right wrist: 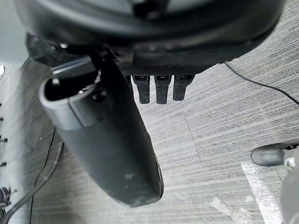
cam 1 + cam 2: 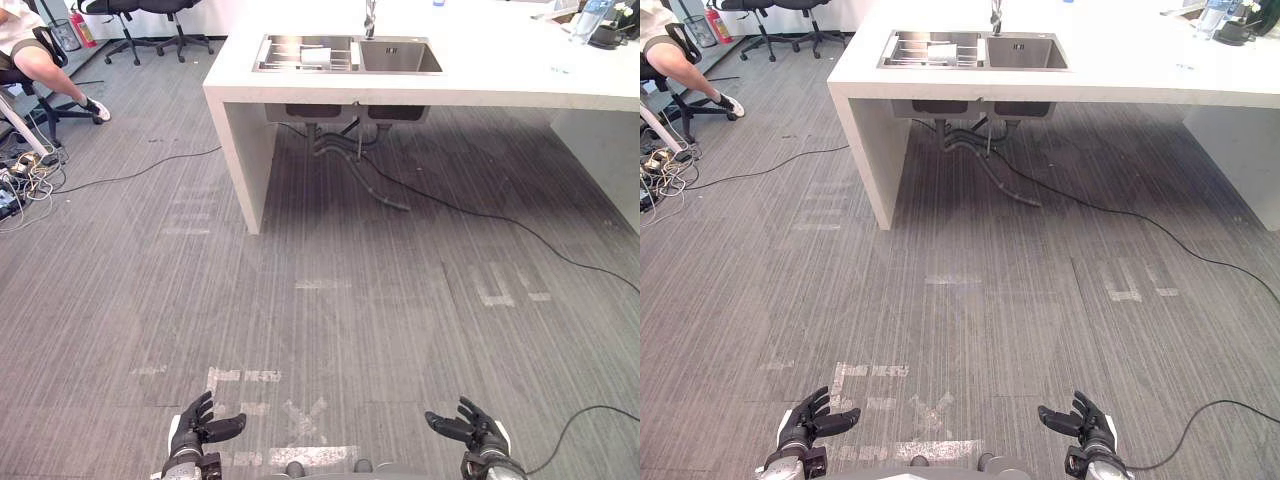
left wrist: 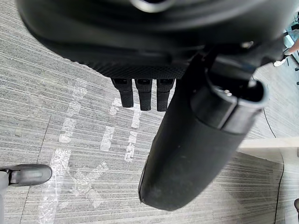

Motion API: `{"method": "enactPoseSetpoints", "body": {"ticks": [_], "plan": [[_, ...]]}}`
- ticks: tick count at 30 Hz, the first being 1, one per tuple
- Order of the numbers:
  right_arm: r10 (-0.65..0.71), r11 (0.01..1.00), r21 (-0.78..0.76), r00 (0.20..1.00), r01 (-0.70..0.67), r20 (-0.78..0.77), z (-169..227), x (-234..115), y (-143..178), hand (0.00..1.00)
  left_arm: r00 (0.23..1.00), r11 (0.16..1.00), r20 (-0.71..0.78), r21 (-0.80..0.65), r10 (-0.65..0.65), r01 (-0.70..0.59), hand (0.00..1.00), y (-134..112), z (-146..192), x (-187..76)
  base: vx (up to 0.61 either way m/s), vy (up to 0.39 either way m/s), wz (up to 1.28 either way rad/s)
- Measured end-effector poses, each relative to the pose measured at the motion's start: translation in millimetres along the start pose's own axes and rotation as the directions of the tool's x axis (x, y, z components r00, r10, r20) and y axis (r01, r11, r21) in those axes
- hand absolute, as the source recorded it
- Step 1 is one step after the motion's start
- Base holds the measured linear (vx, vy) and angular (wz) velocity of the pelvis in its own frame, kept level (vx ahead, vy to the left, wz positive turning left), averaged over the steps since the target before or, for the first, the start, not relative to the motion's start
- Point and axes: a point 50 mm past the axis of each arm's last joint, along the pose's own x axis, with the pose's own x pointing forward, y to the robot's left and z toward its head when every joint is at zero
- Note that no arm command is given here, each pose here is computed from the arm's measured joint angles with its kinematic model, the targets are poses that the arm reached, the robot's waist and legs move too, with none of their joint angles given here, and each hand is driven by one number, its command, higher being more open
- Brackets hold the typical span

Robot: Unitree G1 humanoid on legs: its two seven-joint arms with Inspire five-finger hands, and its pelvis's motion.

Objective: Walk over to the sink, pick up the cup, carry it to the dishwasher, place the cup inside the dishwasher, then close the dishwasher door

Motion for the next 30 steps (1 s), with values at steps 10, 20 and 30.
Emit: {"method": "enactPoseSetpoints", "body": {"ticks": [10,20,30], "plan": [[-0.031,0.998,0.050,1.000,0.031,0.002,4,3,-2,0.90,1.000,1.000,0.001,-0.018,-0.006,0.006,0.90,-2,1,0,0.00,0.000,0.00],[-0.029,0.998,0.052,1.000,0.029,0.008,6,3,-1,0.90,1.000,0.999,0.000,-0.041,-0.015,0.015,0.90,-7,0,-1,0.00,0.000,0.00],[-0.018,0.998,0.058,0.996,0.014,0.083,28,8,6,0.90,0.997,0.997,0.067,-0.054,-0.042,0.046,0.90,-17,15,-1,0.04,0.014,-0.06]]}}
